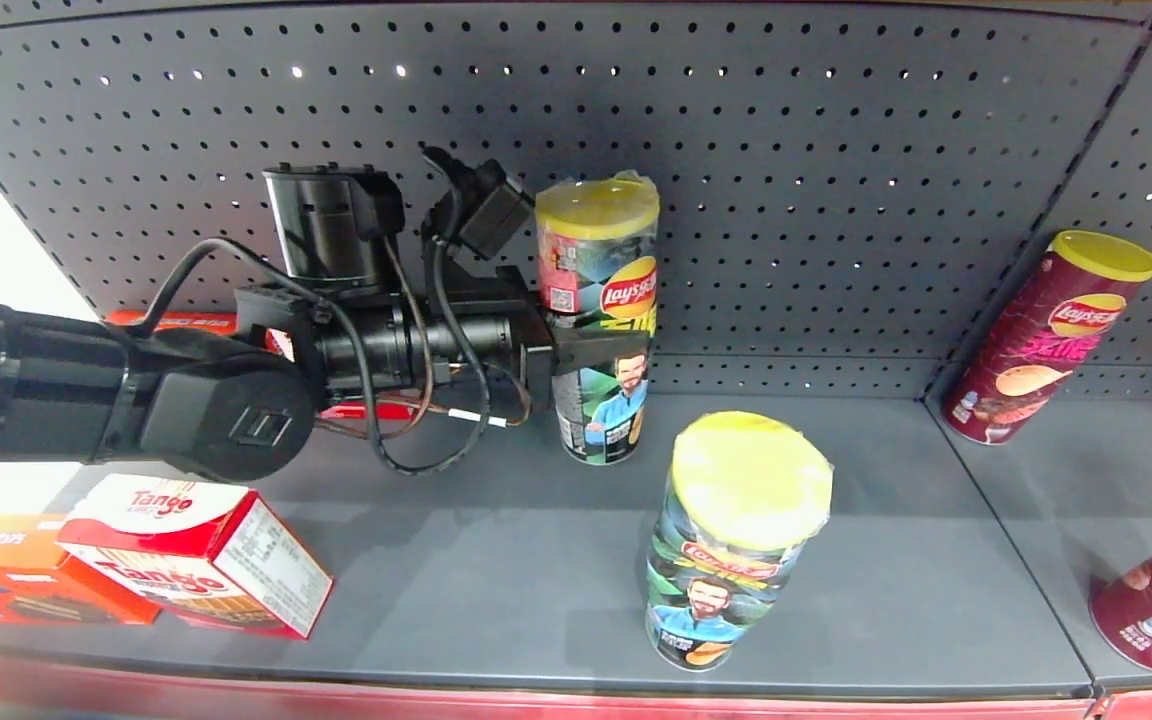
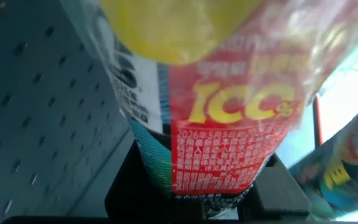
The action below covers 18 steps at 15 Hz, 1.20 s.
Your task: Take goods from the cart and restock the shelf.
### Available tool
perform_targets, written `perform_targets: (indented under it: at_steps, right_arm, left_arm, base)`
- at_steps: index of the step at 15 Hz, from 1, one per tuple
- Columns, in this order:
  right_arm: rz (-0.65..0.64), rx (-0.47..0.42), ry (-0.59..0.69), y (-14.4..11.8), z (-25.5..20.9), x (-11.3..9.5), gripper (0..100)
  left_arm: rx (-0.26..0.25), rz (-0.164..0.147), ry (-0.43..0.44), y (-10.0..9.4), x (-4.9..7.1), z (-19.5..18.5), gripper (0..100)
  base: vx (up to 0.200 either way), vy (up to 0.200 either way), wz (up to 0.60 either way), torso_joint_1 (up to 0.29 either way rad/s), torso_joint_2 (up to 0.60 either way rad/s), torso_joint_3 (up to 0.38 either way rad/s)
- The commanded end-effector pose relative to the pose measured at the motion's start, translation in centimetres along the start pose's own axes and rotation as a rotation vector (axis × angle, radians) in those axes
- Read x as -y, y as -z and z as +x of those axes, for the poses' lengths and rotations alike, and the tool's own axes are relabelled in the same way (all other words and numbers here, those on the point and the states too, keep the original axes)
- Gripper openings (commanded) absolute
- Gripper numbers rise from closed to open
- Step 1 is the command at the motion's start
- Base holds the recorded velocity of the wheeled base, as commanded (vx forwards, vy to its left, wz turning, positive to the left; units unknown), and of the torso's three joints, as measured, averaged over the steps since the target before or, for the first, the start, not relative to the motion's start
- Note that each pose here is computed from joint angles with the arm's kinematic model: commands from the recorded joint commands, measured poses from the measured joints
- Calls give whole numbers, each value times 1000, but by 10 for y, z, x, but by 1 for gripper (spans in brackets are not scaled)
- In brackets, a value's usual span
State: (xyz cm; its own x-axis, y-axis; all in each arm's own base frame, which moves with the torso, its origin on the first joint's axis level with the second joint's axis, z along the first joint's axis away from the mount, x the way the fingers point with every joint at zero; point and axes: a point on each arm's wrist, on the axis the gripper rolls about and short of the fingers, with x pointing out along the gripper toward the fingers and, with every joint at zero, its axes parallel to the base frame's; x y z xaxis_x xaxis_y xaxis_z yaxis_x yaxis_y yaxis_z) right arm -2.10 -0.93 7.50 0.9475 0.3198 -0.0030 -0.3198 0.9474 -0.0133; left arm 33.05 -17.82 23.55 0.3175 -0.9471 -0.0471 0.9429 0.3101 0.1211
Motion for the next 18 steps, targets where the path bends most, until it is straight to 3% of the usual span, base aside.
perform_targets:
  at_steps: [1,3,5,8,10,14,17,18]
  right_arm:
    - [-1,-2,0,0,0,0,100]
    - [-1,-2,0,0,0,0,100]
    - [-1,-2,0,0,0,0,100]
    - [-1,-2,0,0,0,0,100]
    - [-1,-2,0,0,0,0,100]
    - [-1,-2,0,0,0,0,100]
    - [-1,-2,0,0,0,0,100]
    - [-1,-2,-1,0,0,0,100]
  left_arm:
    - [-4,-14,45,11,-10,10,0]
    - [7,-21,126,15,-14,7,0]
    - [1,-22,125,22,-18,11,0]
    - [-5,10,129,31,-23,17,0]
    - [-9,12,130,37,-26,22,0]
    - [-21,29,140,47,-26,29,0]
    - [-32,20,146,55,-26,33,0]
    - [-35,34,149,57,-25,34,0]
  base:
    - [0,0,0,0,0,0]
    - [0,0,0,0,0,0]
    - [0,0,0,0,0,0]
    - [0,0,0,0,0,0]
    - [0,0,0,0,0,0]
    - [0,0,0,0,0,0]
    - [0,0,0,0,0,0]
    - [0,0,0,0,0,0]
